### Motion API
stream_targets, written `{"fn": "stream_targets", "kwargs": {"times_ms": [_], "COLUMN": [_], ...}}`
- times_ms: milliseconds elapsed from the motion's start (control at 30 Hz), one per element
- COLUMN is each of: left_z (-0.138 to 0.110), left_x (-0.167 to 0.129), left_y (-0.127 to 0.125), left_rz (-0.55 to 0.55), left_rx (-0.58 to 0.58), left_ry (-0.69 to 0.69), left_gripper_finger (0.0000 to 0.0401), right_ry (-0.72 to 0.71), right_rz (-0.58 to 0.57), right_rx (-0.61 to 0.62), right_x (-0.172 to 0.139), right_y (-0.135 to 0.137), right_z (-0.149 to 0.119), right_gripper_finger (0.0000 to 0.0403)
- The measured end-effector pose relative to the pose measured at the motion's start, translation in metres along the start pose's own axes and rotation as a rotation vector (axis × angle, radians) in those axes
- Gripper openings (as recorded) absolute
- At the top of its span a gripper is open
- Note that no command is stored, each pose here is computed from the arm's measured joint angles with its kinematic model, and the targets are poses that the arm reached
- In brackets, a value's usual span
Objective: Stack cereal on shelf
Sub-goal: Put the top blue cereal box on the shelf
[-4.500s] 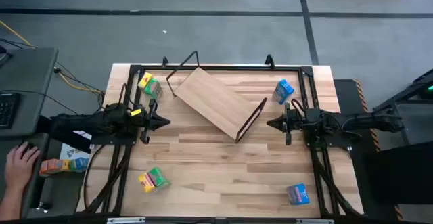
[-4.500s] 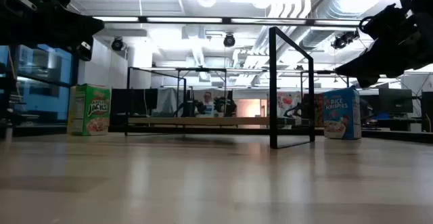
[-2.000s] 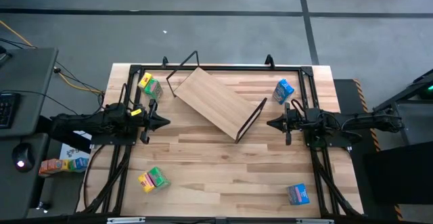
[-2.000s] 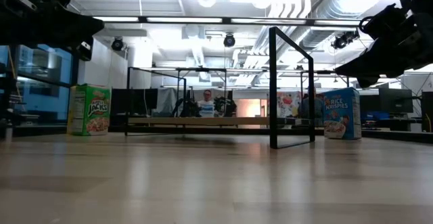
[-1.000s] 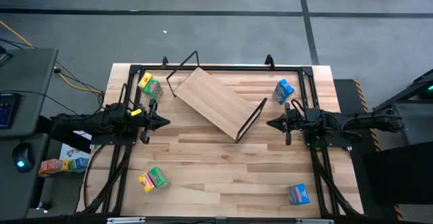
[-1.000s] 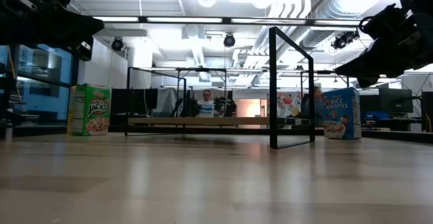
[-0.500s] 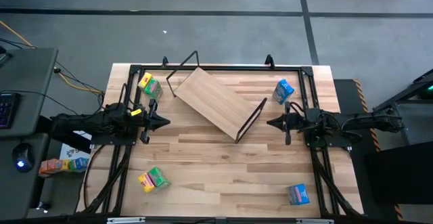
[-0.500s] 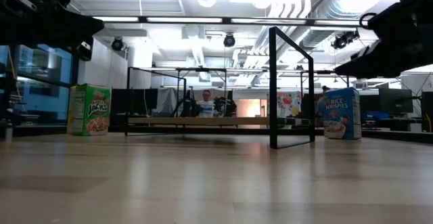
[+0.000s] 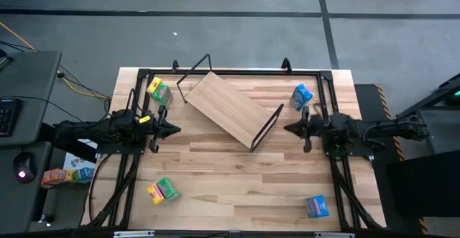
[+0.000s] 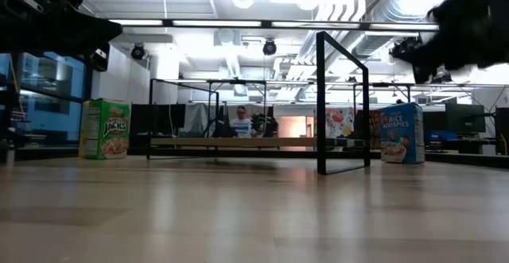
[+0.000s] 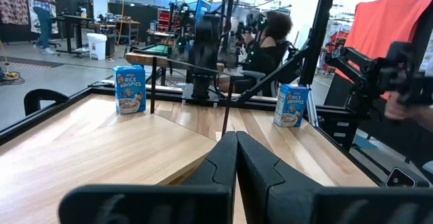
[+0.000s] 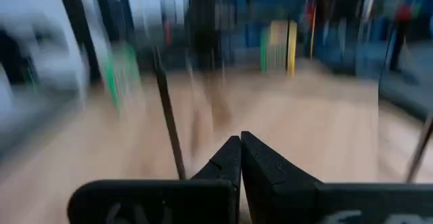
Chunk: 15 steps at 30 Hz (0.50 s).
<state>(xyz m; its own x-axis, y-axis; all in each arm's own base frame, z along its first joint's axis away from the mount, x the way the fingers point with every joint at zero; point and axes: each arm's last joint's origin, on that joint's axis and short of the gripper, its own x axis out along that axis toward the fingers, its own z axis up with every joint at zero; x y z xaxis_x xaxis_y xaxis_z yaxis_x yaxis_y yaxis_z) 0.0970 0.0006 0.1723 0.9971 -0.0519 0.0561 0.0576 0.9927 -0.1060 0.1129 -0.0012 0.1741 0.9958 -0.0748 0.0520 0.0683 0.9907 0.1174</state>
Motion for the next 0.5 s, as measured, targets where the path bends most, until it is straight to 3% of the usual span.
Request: {"fn": "stream_targets", "kwargs": {"times_ms": [133,233,367,500], "left_z": [0.0,0.0,0.0,0.0], "left_x": [0.0,0.0,0.0,0.0], "left_y": [0.0,0.0,0.0,0.0], "left_rz": [0.0,0.0,0.0,0.0], "left_rx": [0.0,0.0,0.0,0.0], "left_ry": [0.0,0.0,0.0,0.0], "left_gripper_finger": [0.0,0.0,0.0,0.0], "right_ry": [-0.308,-0.449,-0.41,-0.239], "right_rz": [-0.072,-0.206,-0.399,-0.56], "right_rx": [0.058,0.034,0.027,0.001], "right_x": [-0.004,-0.008,-0.002,0.015], "right_y": [0.0,-0.003,-0.009,-0.015], "right_z": [0.029,0.044,0.067,0.089], "right_gripper_finger": [0.0,0.0001,0.002,0.0078]}}
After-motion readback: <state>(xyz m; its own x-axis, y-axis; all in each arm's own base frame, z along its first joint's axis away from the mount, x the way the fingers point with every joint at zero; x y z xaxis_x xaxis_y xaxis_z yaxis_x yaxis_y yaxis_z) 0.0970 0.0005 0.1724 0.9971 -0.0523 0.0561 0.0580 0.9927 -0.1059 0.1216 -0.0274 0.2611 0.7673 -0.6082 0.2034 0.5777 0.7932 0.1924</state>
